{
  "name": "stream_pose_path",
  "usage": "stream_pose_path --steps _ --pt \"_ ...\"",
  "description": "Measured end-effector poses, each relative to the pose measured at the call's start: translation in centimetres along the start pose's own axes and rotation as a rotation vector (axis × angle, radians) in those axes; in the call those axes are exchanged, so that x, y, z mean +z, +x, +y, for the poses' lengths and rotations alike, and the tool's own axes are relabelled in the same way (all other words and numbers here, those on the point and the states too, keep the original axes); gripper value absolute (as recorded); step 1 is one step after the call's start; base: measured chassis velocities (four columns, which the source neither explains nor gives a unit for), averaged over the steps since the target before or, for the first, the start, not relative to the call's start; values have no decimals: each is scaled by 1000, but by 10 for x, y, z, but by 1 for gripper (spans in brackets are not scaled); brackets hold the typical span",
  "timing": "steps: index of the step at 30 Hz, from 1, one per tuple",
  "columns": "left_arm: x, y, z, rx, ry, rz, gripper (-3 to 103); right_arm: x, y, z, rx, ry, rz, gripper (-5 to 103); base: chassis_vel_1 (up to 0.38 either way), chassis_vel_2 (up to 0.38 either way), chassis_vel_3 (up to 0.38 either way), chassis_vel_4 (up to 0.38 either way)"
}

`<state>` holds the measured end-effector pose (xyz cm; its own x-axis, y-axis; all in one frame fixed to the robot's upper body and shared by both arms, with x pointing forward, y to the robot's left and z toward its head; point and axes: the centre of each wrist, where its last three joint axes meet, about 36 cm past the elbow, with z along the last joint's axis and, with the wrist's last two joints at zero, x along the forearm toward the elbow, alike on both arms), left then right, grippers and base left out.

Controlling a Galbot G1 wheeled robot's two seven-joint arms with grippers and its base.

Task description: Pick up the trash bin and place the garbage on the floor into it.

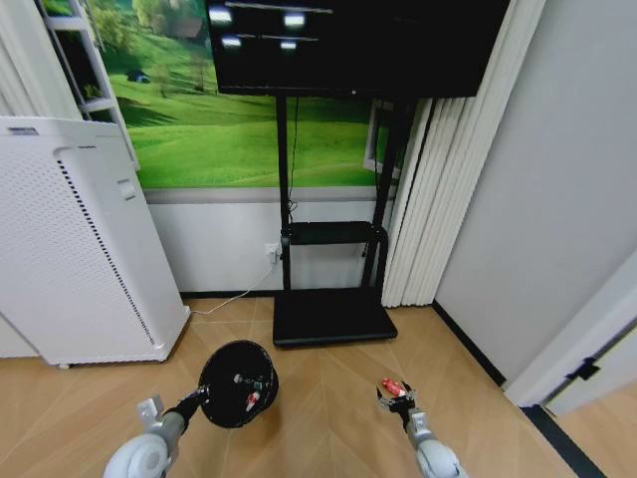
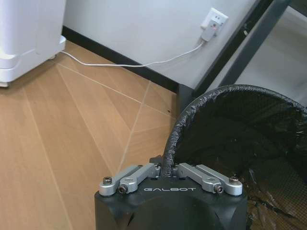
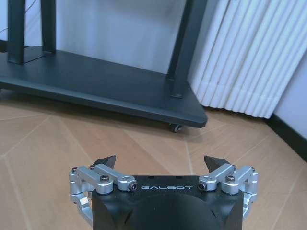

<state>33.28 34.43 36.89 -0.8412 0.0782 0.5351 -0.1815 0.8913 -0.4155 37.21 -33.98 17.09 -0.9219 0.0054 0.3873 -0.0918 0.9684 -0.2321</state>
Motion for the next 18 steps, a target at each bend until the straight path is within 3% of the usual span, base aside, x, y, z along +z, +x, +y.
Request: stream_pose_path --steps 18 --pt "3 9 13 -57 6 -10 3 -3 -2 2 -13 -3 66 100 -5 18 13 -15"
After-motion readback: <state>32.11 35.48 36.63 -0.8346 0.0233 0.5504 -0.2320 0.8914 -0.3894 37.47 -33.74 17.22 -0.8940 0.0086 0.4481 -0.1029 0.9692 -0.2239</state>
